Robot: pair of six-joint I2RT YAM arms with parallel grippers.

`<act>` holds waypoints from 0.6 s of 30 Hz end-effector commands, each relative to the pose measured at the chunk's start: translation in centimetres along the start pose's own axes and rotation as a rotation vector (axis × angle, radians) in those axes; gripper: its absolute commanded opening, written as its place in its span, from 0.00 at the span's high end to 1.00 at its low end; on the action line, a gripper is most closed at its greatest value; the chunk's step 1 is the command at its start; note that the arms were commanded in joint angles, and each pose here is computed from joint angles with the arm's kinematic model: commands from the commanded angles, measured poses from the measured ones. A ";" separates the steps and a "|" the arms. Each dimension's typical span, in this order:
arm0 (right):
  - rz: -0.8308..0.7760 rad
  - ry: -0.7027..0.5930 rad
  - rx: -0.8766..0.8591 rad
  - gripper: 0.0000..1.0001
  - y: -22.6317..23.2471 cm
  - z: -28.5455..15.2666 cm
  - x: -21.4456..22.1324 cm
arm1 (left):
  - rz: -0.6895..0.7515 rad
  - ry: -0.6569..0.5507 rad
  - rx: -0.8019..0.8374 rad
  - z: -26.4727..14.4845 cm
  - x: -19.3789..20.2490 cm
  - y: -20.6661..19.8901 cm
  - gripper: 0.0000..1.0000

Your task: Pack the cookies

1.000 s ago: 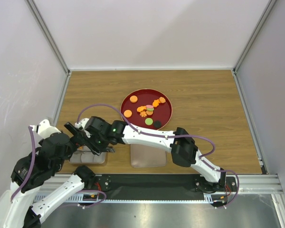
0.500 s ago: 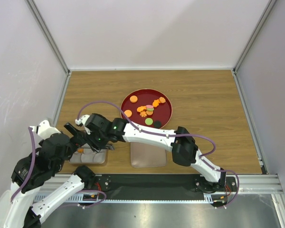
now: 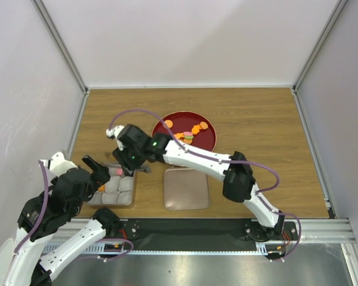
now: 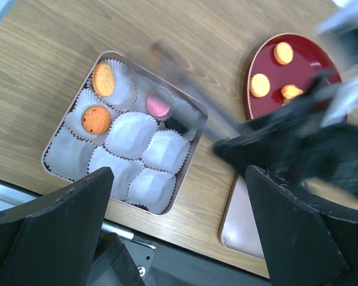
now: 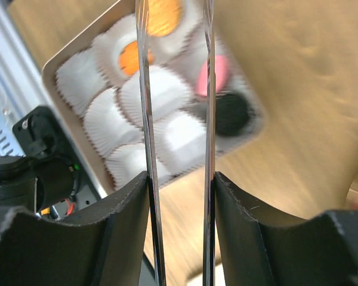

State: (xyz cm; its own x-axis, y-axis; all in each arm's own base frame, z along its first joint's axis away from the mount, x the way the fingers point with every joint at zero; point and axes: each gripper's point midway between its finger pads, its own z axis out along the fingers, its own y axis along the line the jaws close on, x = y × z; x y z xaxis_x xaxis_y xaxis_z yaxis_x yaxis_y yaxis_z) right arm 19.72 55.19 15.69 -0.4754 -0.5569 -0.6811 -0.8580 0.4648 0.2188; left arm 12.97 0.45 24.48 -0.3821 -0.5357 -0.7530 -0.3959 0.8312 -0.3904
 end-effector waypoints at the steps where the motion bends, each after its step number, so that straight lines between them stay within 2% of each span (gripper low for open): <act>1: 0.052 -0.132 0.042 0.50 -1.7 -7.0 -4.9 | 0.064 0.044 -0.101 0.4 1.3 2.0 0.00; 5: 0.152 -0.131 0.123 0.50 -5.9 -10.0 -4.8 | 0.076 0.054 -0.102 1.0 1.9 1.7 0.00; 9: 0.208 -0.088 0.231 0.50 -9.5 -11.7 -2.9 | 0.120 0.076 -0.067 1.6 2.3 0.5 0.00; 18: 0.301 0.086 0.351 0.50 -15.0 -13.0 2.6 | 0.184 0.137 -0.013 2.6 4.1 -0.9 0.00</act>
State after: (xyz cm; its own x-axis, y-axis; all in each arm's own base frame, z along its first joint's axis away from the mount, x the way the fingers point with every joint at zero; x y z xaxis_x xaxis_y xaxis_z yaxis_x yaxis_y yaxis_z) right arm 28.95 39.79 19.23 -0.6922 -0.4194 -0.5873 -0.6027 0.7836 0.1507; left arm 13.57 -1.24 20.53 -0.5387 -0.4134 -0.7341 -0.3585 0.9010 -0.2443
